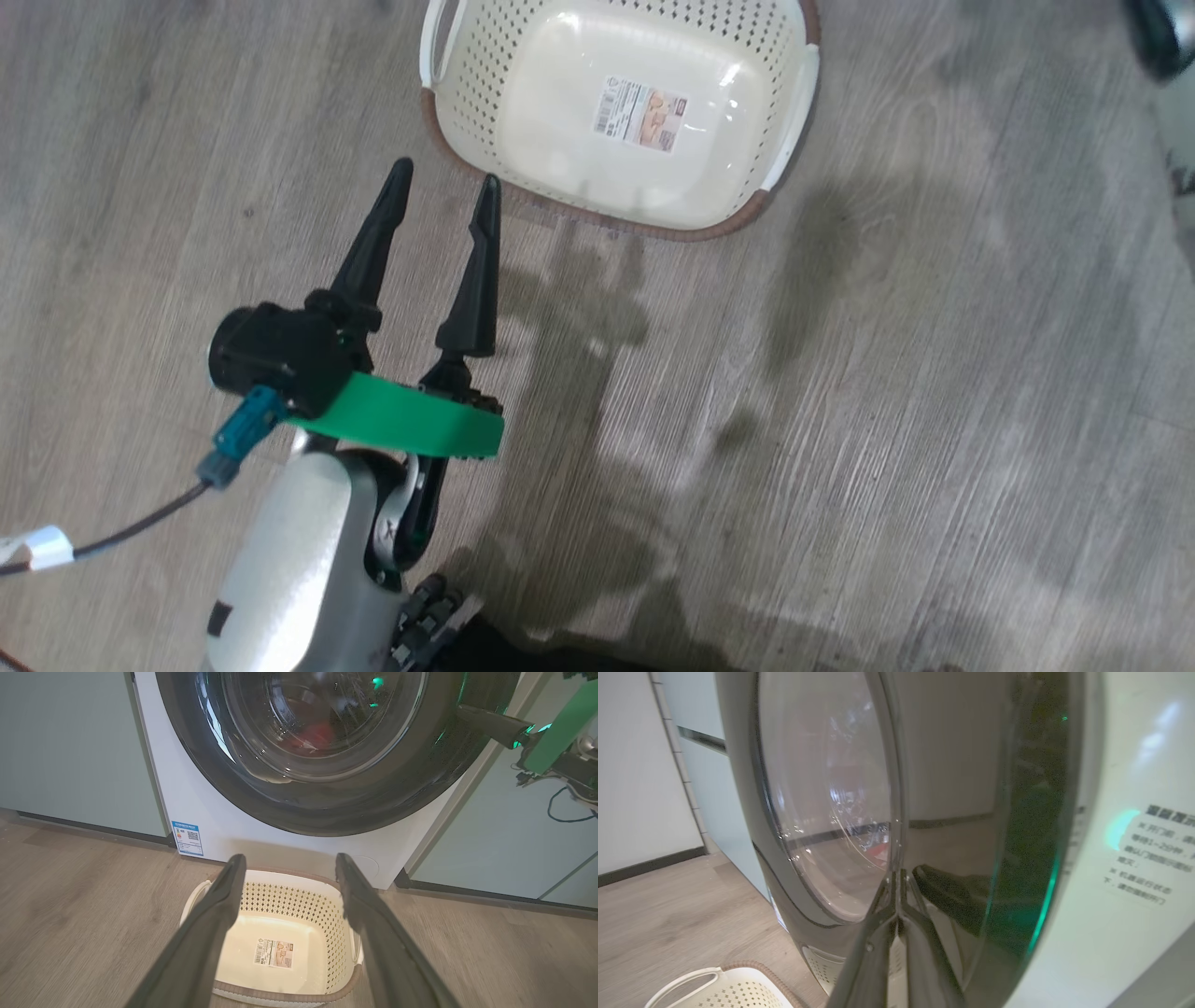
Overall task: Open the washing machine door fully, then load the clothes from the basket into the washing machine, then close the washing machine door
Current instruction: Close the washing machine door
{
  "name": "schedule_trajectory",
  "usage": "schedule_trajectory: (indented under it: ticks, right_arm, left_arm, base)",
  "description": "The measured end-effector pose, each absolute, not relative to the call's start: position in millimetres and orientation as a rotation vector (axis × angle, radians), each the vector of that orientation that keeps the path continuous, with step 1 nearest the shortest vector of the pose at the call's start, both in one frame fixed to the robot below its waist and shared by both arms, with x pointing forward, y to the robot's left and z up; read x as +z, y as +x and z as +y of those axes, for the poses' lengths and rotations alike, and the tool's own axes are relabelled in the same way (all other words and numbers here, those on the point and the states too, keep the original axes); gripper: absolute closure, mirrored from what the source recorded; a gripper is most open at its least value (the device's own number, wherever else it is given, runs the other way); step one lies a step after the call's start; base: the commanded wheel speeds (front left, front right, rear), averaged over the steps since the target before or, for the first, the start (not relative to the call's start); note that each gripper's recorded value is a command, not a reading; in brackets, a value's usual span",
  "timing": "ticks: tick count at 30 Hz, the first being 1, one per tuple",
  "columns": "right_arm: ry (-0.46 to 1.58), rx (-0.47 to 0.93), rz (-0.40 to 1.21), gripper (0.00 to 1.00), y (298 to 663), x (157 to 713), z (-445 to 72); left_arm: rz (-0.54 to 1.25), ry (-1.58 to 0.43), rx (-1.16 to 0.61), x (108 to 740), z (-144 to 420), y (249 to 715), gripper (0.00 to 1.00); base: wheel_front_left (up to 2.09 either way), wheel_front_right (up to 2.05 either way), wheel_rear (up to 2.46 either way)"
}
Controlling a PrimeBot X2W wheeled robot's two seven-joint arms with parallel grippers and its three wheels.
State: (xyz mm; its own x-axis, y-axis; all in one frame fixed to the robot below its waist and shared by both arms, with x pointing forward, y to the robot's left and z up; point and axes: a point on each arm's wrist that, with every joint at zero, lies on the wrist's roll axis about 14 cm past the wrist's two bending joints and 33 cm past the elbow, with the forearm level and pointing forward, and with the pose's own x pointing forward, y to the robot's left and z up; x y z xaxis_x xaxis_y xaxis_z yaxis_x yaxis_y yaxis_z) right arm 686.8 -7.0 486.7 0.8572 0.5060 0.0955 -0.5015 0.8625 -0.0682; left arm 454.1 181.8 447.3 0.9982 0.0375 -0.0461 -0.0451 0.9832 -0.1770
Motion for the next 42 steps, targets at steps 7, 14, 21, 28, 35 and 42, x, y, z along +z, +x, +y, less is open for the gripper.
schedule_trajectory:
  ticks: [7, 14, 21, 28, 35, 42]
  right_arm:
    - [-0.020, 0.450, -0.074, 1.00, 713, 480, -24]
    - [0.025, 0.409, -0.062, 1.00, 732, 483, -26]
    - [0.017, 0.408, -0.044, 1.00, 738, 481, -22]
    - [0.044, 0.390, -0.032, 1.00, 735, 487, -25]
    - [0.073, 0.375, -0.080, 1.00, 711, 512, -37]
    - [0.081, 0.407, -0.070, 1.00, 650, 511, -44]
  left_arm:
    - [0.044, -0.180, 0.043, 444, 183, 461, 0.00]
    - [0.056, -0.171, 0.060, 438, 189, 462, 0.00]
    - [0.057, -0.175, 0.070, 438, 193, 462, 0.00]
    - [0.038, -0.179, 0.062, 445, 190, 463, 0.00]
    - [-0.015, -0.162, 0.048, 468, 188, 459, 0.00]
    - [-0.050, -0.166, 0.032, 487, 182, 443, 0.00]
  base:
    - [0.00, 0.00, 0.00]
    - [0.00, 0.00, 0.00]
    - [0.00, 0.00, 0.00]
    - [0.00, 0.00, 0.00]
    - [0.00, 0.00, 0.00]
    - [0.00, 0.00, 0.00]
